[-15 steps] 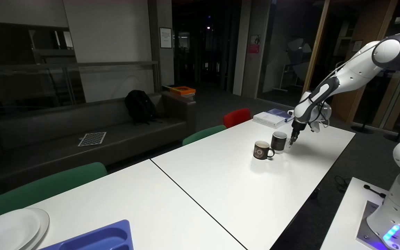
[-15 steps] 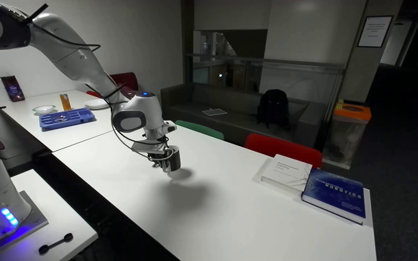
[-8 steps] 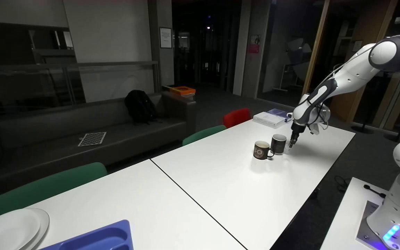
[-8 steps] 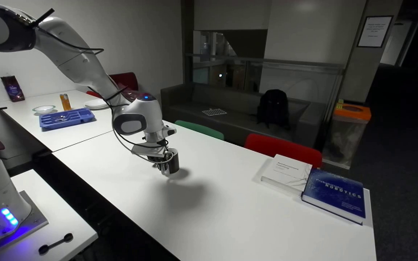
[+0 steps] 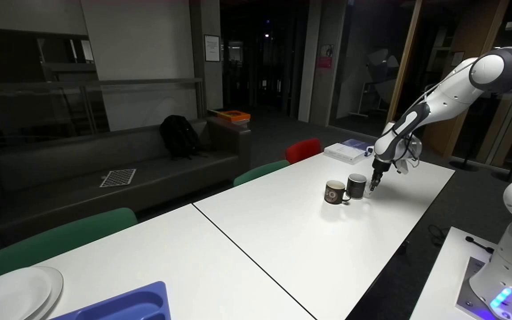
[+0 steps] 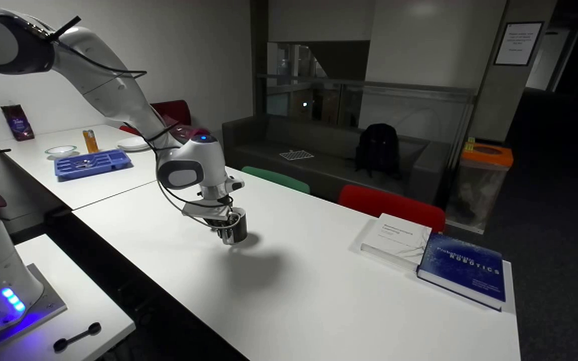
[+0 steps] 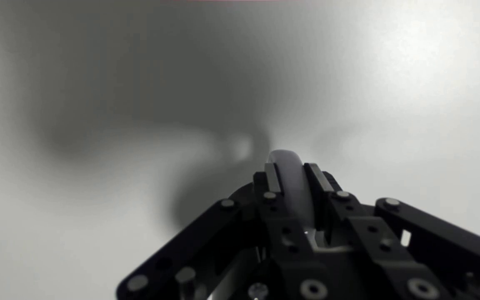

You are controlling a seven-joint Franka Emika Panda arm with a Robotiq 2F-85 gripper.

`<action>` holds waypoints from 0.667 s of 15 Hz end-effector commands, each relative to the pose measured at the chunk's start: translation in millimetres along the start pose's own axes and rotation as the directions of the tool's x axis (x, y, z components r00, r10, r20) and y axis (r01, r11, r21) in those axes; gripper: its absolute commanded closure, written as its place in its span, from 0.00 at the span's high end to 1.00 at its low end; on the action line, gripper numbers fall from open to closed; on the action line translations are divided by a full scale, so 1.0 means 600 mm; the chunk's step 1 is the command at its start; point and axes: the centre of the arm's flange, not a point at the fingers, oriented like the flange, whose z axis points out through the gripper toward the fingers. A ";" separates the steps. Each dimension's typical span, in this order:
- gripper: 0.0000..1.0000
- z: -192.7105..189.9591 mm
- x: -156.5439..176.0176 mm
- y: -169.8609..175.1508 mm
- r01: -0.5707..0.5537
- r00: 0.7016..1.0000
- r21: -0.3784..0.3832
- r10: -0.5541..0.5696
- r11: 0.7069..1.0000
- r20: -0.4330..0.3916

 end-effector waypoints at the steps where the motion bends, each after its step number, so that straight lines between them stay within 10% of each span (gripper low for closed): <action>1: 0.05 -0.016 0.004 0.017 0.015 1.000 -0.009 -0.015 1.000 -0.026; 6: 0.05 -0.015 0.004 0.017 0.015 1.000 -0.008 -0.015 1.000 -0.026; 10: 0.50 -0.017 0.003 0.018 0.017 1.000 -0.012 -0.017 1.000 -0.024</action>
